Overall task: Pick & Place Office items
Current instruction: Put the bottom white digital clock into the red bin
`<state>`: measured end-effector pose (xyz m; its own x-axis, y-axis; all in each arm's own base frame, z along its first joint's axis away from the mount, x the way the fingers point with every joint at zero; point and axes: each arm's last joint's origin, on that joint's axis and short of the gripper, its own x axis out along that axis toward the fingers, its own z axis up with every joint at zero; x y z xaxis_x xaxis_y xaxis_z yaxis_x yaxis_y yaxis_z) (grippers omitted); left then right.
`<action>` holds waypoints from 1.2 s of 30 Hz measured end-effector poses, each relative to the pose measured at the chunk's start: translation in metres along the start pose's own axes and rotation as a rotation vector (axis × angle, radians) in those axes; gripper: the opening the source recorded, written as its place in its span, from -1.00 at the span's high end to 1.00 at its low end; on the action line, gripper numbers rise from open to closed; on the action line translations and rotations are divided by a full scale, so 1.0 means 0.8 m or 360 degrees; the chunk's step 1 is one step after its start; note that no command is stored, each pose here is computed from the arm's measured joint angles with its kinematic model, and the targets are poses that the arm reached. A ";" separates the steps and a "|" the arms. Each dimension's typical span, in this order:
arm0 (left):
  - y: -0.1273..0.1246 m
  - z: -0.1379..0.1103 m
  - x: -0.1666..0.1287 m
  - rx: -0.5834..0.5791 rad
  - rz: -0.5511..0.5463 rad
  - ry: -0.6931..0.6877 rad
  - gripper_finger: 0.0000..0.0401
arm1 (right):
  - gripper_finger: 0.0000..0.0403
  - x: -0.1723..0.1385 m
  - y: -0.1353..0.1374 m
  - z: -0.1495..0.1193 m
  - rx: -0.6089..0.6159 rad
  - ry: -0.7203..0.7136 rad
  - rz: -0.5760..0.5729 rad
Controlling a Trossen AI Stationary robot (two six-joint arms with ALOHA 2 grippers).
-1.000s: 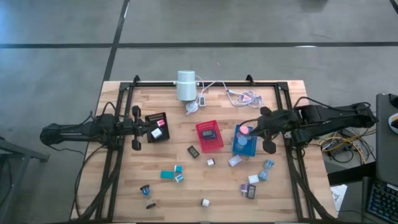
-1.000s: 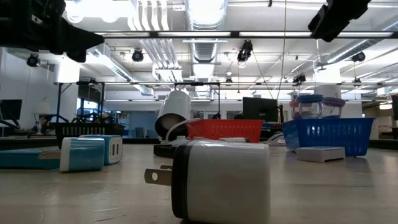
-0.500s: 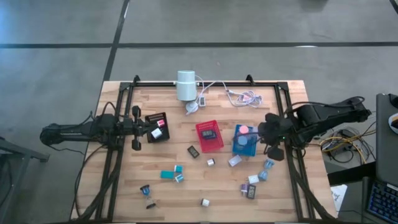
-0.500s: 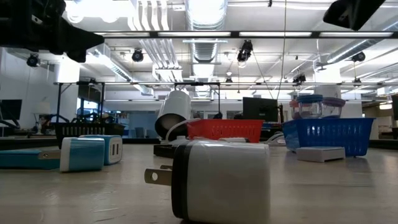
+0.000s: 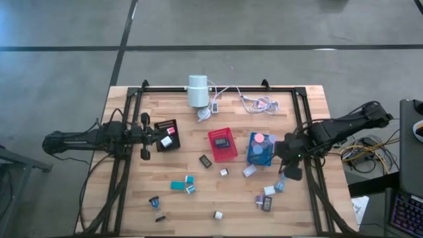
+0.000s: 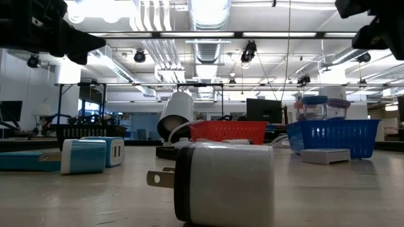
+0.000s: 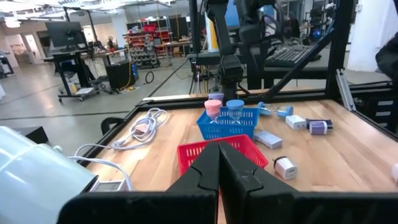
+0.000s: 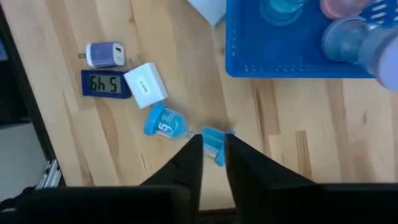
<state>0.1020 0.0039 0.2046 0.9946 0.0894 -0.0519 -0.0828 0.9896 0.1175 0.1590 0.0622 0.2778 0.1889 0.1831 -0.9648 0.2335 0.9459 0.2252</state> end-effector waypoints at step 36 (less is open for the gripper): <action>0.000 0.000 0.000 -0.0004 0.0000 -0.0002 0.97 | -0.24 0.057 0.080 0.100 -0.0917 -0.0298 -0.0184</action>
<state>0.1020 0.0039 0.2047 0.9947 0.0891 -0.0508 -0.0828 0.9899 0.1148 0.2586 0.1097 0.2589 0.3695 0.0700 -0.9266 -0.2807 0.9590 -0.0394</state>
